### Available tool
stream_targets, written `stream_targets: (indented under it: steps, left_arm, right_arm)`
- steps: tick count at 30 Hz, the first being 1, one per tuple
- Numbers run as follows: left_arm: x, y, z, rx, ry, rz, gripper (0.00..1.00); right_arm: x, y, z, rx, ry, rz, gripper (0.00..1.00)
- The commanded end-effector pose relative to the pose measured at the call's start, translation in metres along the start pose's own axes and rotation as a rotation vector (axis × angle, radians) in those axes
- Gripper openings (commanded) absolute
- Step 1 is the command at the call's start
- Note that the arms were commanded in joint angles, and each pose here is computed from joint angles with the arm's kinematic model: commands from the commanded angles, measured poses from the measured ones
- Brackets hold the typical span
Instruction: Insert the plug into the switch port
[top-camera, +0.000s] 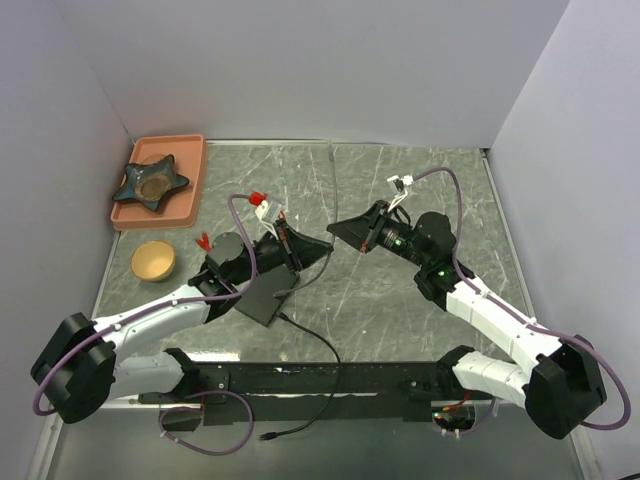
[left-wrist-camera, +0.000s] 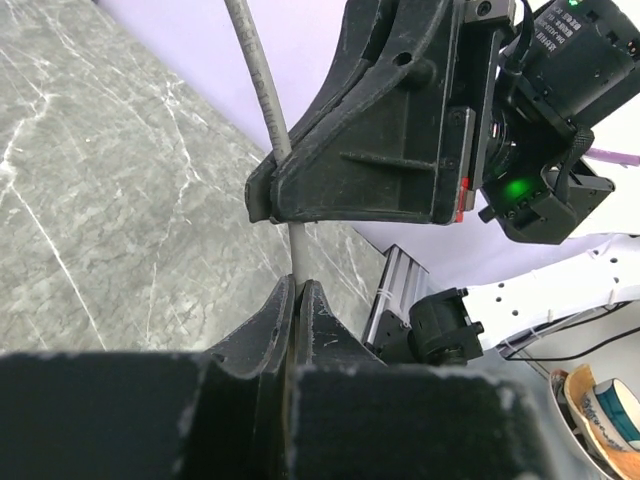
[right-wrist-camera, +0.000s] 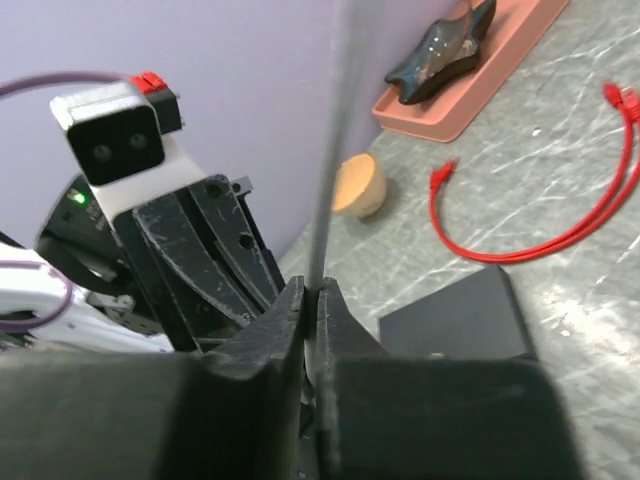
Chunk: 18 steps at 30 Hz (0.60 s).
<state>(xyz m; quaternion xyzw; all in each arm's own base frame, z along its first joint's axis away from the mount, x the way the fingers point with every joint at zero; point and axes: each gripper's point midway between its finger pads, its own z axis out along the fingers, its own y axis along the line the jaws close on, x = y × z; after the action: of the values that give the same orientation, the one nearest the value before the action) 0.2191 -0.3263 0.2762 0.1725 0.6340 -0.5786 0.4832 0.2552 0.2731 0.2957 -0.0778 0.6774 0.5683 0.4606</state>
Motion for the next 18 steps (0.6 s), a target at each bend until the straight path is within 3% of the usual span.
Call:
stream_targets:
  steps: [1, 3, 6, 9, 12, 18]
  left_arm:
    - [-0.020, -0.020, 0.003, 0.054, -0.043, 0.051, 0.04]
    - [-0.022, -0.017, 0.003, 0.030, -0.052, 0.053, 0.07]
    - [-0.027, -0.012, 0.000, -0.022, -0.053, 0.067, 0.34]
    - [-0.035, -0.014, -0.007, -0.044, -0.078, 0.084, 0.70]
    - [-0.043, -0.020, -0.015, -0.055, -0.089, 0.102, 0.80]
    - [-0.057, -0.029, -0.032, -0.074, -0.132, 0.125, 0.82]
  right_arm:
    - [-0.031, 0.021, 0.003, -0.050, -0.069, -0.076, 0.00]
    - [-0.038, 0.019, -0.002, 0.016, -0.062, -0.123, 0.00]
    - [-0.058, 0.015, -0.016, 0.132, -0.087, -0.262, 0.00]
    - [-0.078, 0.017, -0.032, 0.220, -0.104, -0.401, 0.00]
    - [-0.097, 0.028, -0.047, 0.258, -0.133, -0.522, 0.00]
    - [-0.083, 0.025, -0.055, 0.261, -0.028, -0.597, 0.00]
